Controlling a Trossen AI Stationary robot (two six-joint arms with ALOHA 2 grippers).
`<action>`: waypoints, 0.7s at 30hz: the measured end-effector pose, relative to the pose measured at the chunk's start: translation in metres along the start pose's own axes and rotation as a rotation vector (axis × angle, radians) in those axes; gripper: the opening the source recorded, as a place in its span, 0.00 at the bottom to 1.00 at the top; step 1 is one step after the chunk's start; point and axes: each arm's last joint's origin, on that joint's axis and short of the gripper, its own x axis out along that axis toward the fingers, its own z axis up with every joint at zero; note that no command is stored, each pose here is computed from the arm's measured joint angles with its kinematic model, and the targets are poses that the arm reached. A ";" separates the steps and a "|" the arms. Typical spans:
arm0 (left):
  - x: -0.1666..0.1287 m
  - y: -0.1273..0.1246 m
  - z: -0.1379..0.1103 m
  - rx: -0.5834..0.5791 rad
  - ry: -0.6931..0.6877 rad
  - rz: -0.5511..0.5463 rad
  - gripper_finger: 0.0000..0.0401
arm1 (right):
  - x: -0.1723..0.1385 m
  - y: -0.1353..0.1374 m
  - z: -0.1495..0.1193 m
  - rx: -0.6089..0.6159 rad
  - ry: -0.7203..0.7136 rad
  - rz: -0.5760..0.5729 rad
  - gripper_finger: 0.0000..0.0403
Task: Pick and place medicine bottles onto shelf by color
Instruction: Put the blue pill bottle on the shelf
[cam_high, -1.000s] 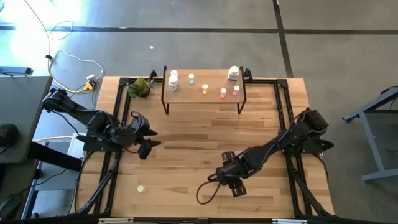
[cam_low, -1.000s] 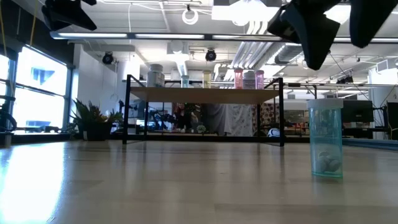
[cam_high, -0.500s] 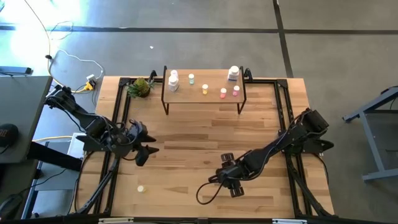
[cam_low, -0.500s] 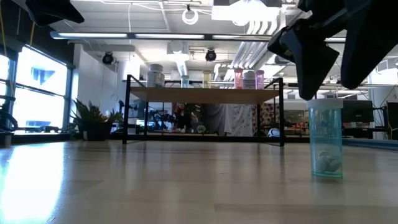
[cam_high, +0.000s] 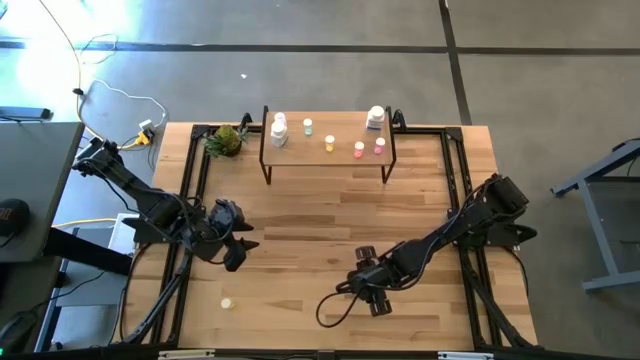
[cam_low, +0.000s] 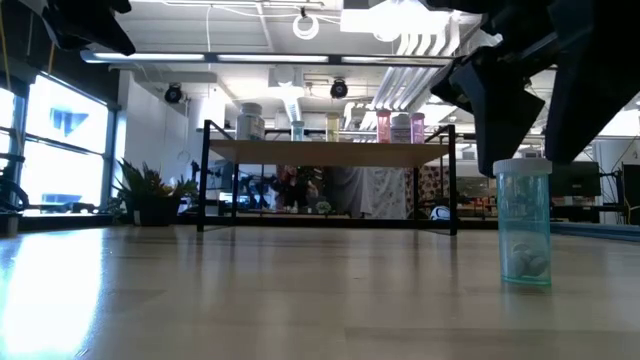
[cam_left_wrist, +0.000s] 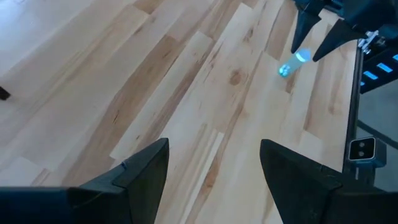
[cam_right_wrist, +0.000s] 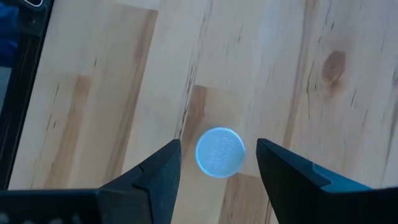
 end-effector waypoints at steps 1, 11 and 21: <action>0.000 0.000 0.000 0.001 0.001 0.001 0.61 | 0.000 -0.001 0.000 0.001 -0.001 -0.001 0.50; 0.002 -0.001 -0.001 0.006 0.003 0.010 0.61 | 0.000 -0.004 0.002 -0.014 -0.008 -0.002 0.32; 0.002 -0.001 -0.001 0.004 0.003 0.010 0.61 | 0.000 -0.004 0.002 -0.012 -0.008 0.001 0.29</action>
